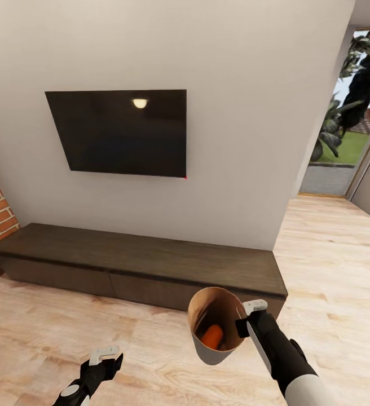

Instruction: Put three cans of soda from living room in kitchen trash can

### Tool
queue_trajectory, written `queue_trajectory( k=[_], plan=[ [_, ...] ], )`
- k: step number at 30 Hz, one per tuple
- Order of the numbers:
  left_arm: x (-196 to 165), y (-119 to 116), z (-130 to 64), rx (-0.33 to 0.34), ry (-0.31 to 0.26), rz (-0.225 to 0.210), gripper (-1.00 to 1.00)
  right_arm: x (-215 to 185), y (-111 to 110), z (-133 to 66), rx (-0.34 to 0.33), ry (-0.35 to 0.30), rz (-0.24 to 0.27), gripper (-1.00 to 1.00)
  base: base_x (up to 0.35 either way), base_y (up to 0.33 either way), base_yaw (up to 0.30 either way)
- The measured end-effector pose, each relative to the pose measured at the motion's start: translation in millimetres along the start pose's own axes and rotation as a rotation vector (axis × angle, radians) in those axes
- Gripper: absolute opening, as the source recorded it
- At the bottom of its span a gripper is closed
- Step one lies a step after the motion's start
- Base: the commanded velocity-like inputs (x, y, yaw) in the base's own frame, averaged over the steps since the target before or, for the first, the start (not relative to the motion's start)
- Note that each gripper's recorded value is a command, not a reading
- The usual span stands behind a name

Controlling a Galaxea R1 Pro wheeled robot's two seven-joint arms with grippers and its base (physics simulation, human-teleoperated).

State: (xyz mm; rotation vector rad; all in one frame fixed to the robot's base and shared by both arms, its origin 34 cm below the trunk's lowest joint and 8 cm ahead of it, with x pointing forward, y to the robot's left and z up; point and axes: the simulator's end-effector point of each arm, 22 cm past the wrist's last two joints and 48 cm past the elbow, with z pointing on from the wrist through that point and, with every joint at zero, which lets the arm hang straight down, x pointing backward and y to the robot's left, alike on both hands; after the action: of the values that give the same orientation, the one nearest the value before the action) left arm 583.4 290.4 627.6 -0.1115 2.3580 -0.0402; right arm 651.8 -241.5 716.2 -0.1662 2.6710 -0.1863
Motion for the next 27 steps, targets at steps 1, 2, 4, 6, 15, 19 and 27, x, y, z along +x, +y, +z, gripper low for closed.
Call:
queue_trajectory(
  k=[1, 2, 4, 6, 15, 19, 27],
  plan=[
    [0, 0, 0.0, 0.000, 0.000, 0.000, 1.00, -2, -1, -2.6, 0.002, -0.002, 0.000, -1.00, 0.000, 0.000, 0.000],
    [0, 0, 0.0, 0.000, 0.000, 0.000, 1.00, -3, -1, -5.9, 0.002, -0.002, 0.001, -1.00, 0.000, 0.000, 0.000],
    [0, 0, 0.1, 0.000, 0.000, 0.000, 1.00, -5, 0, -9.2, -0.003, -0.004, 0.007, -1.00, 0.000, 0.000, 0.000],
    [1, 0, 0.3, 0.000, 0.002, 0.000, 1.00, -5, 0, -10.6, -0.003, -0.004, 0.008, -1.00, 0.000, 0.000, 0.000],
    [8, 1, 2.0, -0.001, 0.015, 0.000, 1.00, 0, 0, -6.7, -0.003, 0.009, 0.005, -1.00, 0.000, 0.000, 0.000],
    [11, 3, 2.7, -0.004, 0.022, 0.001, 1.00, 2, 1, -4.4, -0.004, 0.016, 0.004, -1.00, 0.000, 0.000, 0.000],
    [17, 4, 4.2, -0.006, 0.034, 0.002, 1.00, 7, 3, 0.4, -0.006, 0.029, 0.002, -1.00, 0.000, 0.000, 0.000]
  ],
)
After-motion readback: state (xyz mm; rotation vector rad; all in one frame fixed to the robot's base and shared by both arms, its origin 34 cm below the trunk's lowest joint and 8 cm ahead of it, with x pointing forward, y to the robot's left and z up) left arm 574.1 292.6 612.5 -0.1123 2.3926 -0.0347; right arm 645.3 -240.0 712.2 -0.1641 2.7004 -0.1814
